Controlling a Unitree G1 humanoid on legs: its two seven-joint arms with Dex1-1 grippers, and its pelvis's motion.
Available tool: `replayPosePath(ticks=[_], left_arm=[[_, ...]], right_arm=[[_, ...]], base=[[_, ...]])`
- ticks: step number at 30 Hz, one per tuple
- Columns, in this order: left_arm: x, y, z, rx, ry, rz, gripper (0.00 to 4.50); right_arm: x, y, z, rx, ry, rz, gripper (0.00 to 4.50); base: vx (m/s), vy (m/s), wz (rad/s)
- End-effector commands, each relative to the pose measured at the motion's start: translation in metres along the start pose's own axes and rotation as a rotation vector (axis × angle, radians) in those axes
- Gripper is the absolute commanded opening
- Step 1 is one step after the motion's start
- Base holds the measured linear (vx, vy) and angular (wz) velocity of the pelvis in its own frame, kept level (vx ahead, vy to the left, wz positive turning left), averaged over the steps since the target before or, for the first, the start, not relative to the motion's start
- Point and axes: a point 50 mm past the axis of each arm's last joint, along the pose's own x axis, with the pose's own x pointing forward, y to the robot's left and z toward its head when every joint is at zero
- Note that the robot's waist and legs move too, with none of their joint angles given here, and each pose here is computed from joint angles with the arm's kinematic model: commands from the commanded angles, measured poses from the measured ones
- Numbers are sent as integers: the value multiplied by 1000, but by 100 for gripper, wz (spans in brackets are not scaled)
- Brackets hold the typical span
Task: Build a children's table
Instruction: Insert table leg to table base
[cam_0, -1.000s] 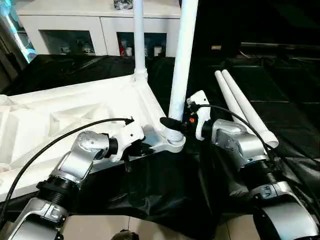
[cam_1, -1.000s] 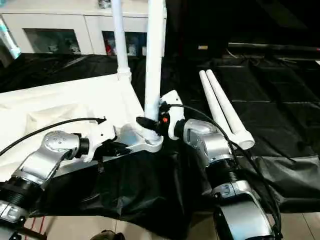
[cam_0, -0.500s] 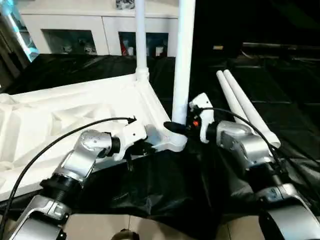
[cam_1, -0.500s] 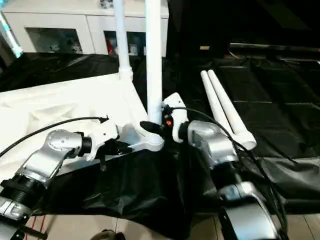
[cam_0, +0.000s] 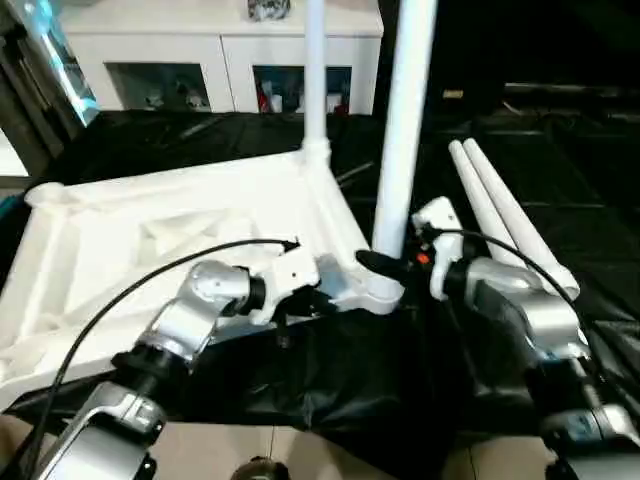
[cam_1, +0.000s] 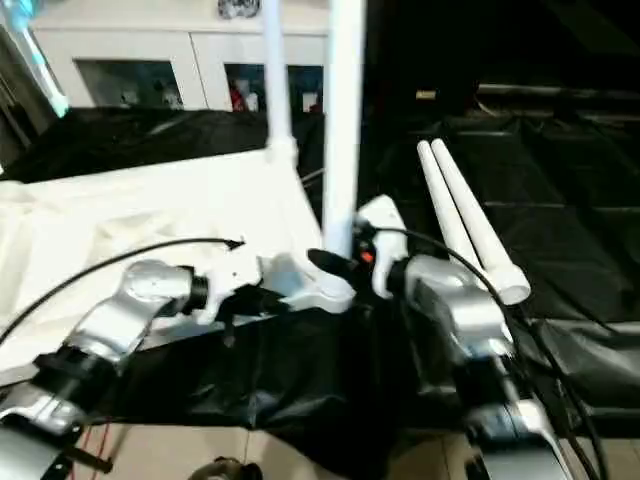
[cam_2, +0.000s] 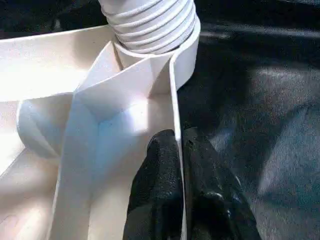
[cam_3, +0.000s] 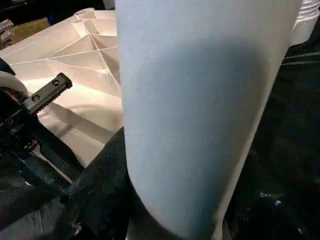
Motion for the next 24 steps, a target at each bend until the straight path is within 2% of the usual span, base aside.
replayPosePath(ticks=[1, 8, 14, 19, 22, 23, 24], left_arm=[[6, 0, 23, 113, -67, -52, 0], [-5, 3, 15, 97, -52, -19, 0], [-7, 1, 11, 94, -44, -10, 0], [-7, 2, 10, 85, -39, 21, 0], [-7, 6, 10, 76, -42, 47, 0], [-7, 6, 10, 76, -42, 47, 0], [-8, 7, 11, 75, -39, 59, 0]], right_arm=[[3, 4, -8, 24, 27, 8, 194], [8, 5, -12, 41, 54, 43, 194], [10, 1, -25, 95, 75, 25, 194], [6, -3, -33, 172, 32, -24, 194], [0, -6, -42, 257, -30, -64, 194], [0, -6, -42, 257, -30, -64, 194], [-3, -6, -48, 305, -69, -85, 194]], base=[[0, 0, 0], [0, 0, 0], [0, 0, 0], [0, 0, 0], [0, 0, 0], [0, 0, 0], [0, 0, 0]])
